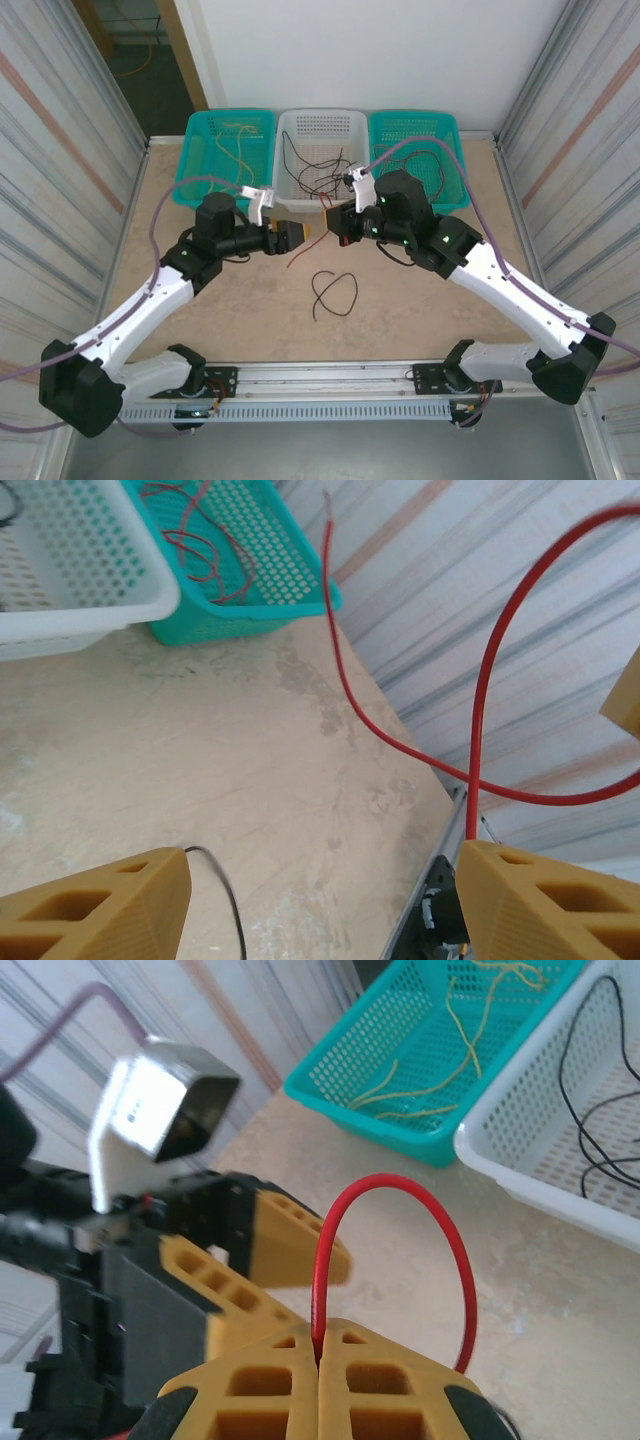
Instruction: Untangle the cables
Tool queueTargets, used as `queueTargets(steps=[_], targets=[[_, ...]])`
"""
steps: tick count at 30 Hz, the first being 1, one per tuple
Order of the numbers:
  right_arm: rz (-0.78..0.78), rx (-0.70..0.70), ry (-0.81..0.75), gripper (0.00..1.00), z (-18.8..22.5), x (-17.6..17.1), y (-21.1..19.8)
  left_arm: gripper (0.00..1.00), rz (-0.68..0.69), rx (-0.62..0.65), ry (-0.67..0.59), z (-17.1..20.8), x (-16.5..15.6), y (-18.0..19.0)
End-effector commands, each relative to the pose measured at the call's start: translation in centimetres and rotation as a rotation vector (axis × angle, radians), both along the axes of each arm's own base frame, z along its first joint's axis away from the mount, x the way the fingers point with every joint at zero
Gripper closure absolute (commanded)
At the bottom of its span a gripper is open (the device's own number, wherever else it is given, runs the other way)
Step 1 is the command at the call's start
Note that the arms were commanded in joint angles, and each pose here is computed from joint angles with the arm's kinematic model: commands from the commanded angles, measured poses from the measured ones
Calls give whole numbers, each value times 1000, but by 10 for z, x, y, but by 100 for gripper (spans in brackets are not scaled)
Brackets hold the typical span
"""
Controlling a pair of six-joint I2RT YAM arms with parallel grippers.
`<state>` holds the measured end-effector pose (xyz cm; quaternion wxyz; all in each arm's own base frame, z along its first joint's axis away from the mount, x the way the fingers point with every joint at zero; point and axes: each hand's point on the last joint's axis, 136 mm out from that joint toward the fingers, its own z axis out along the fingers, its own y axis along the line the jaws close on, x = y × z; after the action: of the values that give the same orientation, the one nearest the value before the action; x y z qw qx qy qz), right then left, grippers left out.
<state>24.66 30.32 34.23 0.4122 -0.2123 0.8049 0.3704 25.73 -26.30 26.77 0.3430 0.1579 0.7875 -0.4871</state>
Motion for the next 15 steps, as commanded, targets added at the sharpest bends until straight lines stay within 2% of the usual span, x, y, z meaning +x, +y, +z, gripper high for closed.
queueTargets(steps=[1, 10, 14, 15], targets=[[85, 131, -59, 100, 44, -9, 16, 29, -84, -79, -95, 29, -8, -17], [147, 203, -63, 100, 65, -18, 23, 41, -132, -124, -118, 39, -18, -20], [161, 239, -49, 100, 69, -21, 25, 60, -142, -128, -114, 37, -23, -19], [165, 255, -43, 100, 70, -21, 26, 68, -138, -123, -113, 34, -23, -18]])
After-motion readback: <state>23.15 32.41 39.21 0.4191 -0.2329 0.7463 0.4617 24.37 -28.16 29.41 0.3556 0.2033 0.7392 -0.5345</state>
